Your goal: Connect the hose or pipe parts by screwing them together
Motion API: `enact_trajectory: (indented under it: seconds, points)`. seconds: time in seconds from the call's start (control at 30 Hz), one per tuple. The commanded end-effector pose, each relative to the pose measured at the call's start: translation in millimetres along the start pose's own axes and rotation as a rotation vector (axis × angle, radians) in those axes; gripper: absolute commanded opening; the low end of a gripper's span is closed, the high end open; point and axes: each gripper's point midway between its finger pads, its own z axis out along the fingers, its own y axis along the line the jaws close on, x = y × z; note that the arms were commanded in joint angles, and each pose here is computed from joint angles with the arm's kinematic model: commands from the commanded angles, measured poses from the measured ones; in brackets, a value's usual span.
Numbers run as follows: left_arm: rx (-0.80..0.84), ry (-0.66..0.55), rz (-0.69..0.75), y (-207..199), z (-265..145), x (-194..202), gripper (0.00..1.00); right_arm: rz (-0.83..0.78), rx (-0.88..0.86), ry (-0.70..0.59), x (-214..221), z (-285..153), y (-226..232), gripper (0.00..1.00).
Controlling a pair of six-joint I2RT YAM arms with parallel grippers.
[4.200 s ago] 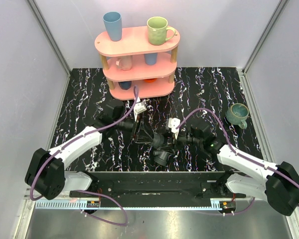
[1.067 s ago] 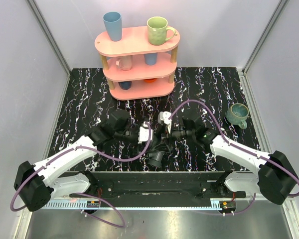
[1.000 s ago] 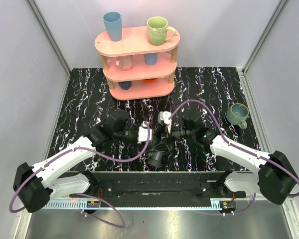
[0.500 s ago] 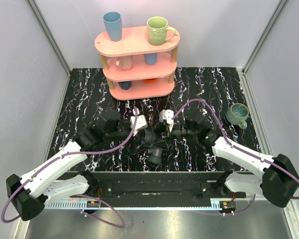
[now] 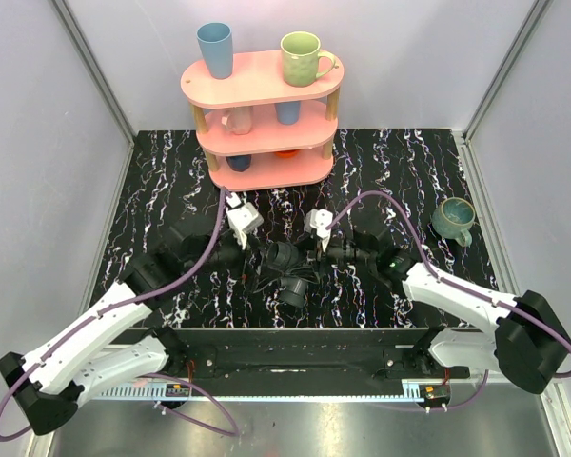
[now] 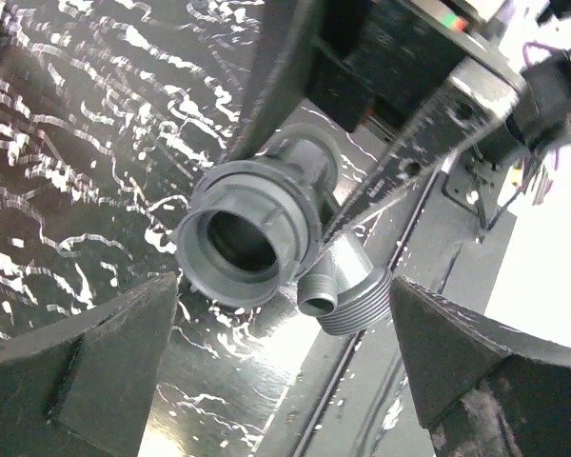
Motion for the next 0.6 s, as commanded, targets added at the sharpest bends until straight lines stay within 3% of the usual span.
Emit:
enact_trajectory:
  seconds: [0.0,0.2,0.4,0.57]
  points:
    - [-0.169,-0.129,-0.313,18.2,-6.7,-44.0,0.96,-0.139,0.073,-0.114,-24.4,-2.8,-12.4,0.00]
    - [-0.256,-0.134,-0.648,27.0,-7.1,-52.7,0.92,-0.208,0.149,-0.151,-29.6,-10.0,-22.2,0.00]
    - [-0.283,-0.076,-0.907,34.1,2.4,-32.9,0.90,-0.247,0.180,-0.194,-37.3,-17.0,-23.1,0.00]
    - [-0.235,-0.086,-0.960,33.8,11.2,-32.5,0.90,-0.248,0.164,-0.194,-37.8,-16.8,-19.5,0.00]
